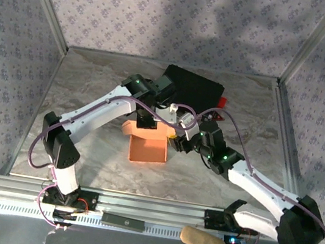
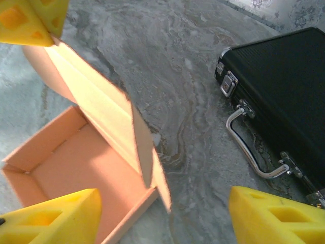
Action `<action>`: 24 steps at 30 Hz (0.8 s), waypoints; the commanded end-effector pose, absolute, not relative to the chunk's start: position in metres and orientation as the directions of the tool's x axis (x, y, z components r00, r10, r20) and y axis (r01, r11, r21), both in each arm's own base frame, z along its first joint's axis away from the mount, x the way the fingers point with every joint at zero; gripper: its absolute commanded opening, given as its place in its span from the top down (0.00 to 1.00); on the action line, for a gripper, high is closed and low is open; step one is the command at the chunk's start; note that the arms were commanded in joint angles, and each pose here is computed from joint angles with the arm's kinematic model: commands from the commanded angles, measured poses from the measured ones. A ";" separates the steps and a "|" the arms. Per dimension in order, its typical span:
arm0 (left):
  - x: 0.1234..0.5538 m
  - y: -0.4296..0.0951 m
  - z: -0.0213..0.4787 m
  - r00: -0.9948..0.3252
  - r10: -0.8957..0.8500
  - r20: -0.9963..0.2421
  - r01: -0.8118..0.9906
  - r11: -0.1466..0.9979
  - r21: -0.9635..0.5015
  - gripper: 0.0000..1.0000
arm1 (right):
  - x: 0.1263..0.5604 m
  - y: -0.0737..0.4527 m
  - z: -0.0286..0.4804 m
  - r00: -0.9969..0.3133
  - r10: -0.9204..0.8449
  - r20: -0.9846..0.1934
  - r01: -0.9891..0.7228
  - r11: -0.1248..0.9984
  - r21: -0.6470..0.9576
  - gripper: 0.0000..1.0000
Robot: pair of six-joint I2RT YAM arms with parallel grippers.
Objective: Fold the paper box
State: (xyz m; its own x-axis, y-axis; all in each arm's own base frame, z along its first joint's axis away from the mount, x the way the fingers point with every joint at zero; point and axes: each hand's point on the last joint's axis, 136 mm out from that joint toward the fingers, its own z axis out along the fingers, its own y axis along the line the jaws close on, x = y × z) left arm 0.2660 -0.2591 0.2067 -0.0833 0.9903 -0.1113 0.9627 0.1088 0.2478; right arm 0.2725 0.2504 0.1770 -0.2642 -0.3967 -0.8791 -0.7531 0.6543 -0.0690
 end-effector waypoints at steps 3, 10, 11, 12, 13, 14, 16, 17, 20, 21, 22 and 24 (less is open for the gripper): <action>0.276 -0.275 0.210 -0.041 0.984 -0.175 0.967 0.084 0.242 0.93 | 0.291 0.251 0.178 -0.254 -0.412 -0.875 -0.763 0.641 -0.081 0.33; 0.294 -0.279 0.216 -0.139 0.948 -0.286 0.934 0.222 0.279 0.63 | 0.294 0.255 0.176 -0.277 -0.400 -0.874 -0.778 0.627 -0.041 0.35; 0.298 -0.278 0.222 -0.160 0.937 -0.312 0.925 0.252 0.284 0.57 | 0.295 0.255 0.176 -0.286 -0.402 -0.870 -0.779 0.626 -0.033 0.35; 0.301 -0.277 0.228 -0.183 0.923 -0.337 0.913 0.287 0.289 0.55 | 0.297 0.255 0.173 -0.304 -0.409 -0.860 -0.779 0.626 -0.022 0.35; 0.304 -0.276 0.235 -0.207 0.910 -0.359 0.901 0.320 0.293 0.55 | 0.298 0.255 0.172 -0.322 -0.414 -0.852 -0.778 0.628 -0.012 0.35; 0.308 -0.271 0.243 -0.244 0.892 -0.381 0.881 0.368 0.297 0.54 | 0.301 0.256 0.173 -0.333 -0.415 -0.847 -0.777 0.630 -0.003 0.35; 0.316 -0.255 0.256 -0.329 0.849 -0.415 0.826 0.471 0.310 0.53 | 0.306 0.254 0.173 -0.353 -0.414 -0.839 -0.764 0.645 0.003 0.36; 0.322 -0.241 0.262 -0.392 0.812 -0.432 0.778 0.543 0.315 0.48 | 0.307 0.253 0.174 -0.361 -0.410 -0.838 -0.760 0.649 0.010 0.35; 0.327 -0.191 0.266 -0.624 0.621 -0.475 0.597 0.770 0.223 0.28 | 0.313 0.248 0.182 -0.388 -0.382 -0.839 -0.746 0.665 0.041 0.35; 0.321 -0.180 0.261 -0.687 0.552 -0.473 0.562 0.816 0.135 0.27 | 0.314 0.247 0.183 -0.402 -0.374 -0.836 -0.744 0.666 0.060 0.35; 0.316 -0.171 0.256 -0.731 0.497 -0.467 0.532 0.844 0.066 0.28 | 0.313 0.247 0.185 -0.412 -0.369 -0.833 -0.746 0.662 0.075 0.35; 0.305 -0.159 0.240 -0.790 0.426 -0.440 0.493 0.869 -0.044 0.28 | 0.313 0.248 0.188 -0.434 -0.368 -0.822 -0.753 0.650 0.106 0.36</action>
State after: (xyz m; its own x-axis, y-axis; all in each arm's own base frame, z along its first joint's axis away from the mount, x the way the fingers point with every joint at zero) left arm 0.3277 -0.1712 0.2543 -0.6487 0.5969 -0.4721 0.6050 0.7808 0.1561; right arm 0.3164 0.2445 0.1830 -0.3820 -0.3804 -0.8423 -0.7428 0.6686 0.0349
